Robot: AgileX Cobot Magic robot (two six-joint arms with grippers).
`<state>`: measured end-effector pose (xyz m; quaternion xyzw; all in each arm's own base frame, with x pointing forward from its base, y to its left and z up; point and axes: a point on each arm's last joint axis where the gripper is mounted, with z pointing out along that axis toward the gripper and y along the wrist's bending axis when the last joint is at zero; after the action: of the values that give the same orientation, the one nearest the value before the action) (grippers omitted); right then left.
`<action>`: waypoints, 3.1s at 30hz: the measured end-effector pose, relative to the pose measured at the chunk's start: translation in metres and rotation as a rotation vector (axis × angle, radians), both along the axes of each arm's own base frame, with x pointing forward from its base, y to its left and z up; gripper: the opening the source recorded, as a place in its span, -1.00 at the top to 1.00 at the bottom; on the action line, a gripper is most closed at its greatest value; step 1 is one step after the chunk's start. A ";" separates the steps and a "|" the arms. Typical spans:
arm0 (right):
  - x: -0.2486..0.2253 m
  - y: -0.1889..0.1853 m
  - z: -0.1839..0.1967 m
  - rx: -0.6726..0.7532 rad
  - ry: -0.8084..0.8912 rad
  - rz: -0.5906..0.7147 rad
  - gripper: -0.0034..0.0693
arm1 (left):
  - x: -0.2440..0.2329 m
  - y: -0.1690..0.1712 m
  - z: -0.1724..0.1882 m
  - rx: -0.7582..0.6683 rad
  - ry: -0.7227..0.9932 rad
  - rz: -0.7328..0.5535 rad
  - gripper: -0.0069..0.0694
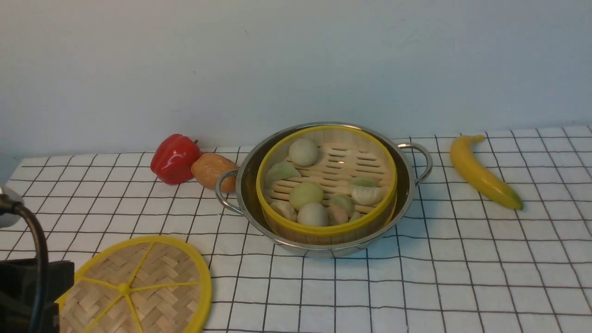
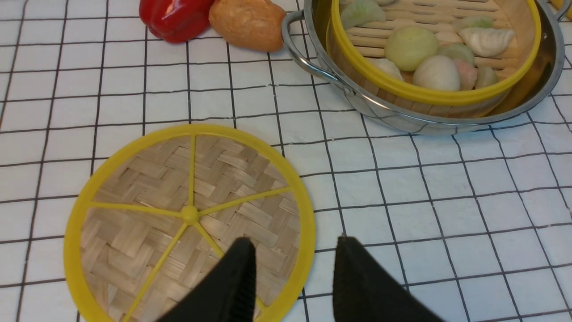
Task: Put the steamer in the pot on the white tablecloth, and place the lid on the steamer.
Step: 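Grasp the bamboo steamer lid lying on the table by its centre knob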
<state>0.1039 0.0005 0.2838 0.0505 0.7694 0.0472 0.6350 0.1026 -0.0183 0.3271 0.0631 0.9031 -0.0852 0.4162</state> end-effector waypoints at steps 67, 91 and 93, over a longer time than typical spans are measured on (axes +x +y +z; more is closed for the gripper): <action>-0.048 0.003 -0.095 -0.012 -0.023 0.037 0.25 | 0.000 0.000 0.000 0.000 0.000 0.000 0.18; -0.048 0.003 -0.095 -0.012 -0.023 0.037 0.25 | 0.012 -0.002 0.018 -0.121 -0.206 0.053 0.18; -0.048 0.003 -0.095 -0.012 -0.023 0.037 0.25 | 0.015 -0.003 0.019 -0.128 -0.203 0.045 0.18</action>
<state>0.0559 0.0033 0.1883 0.0321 0.7630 0.0549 0.6432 0.1172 -0.0214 0.3464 0.0245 0.8500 -0.1267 0.5107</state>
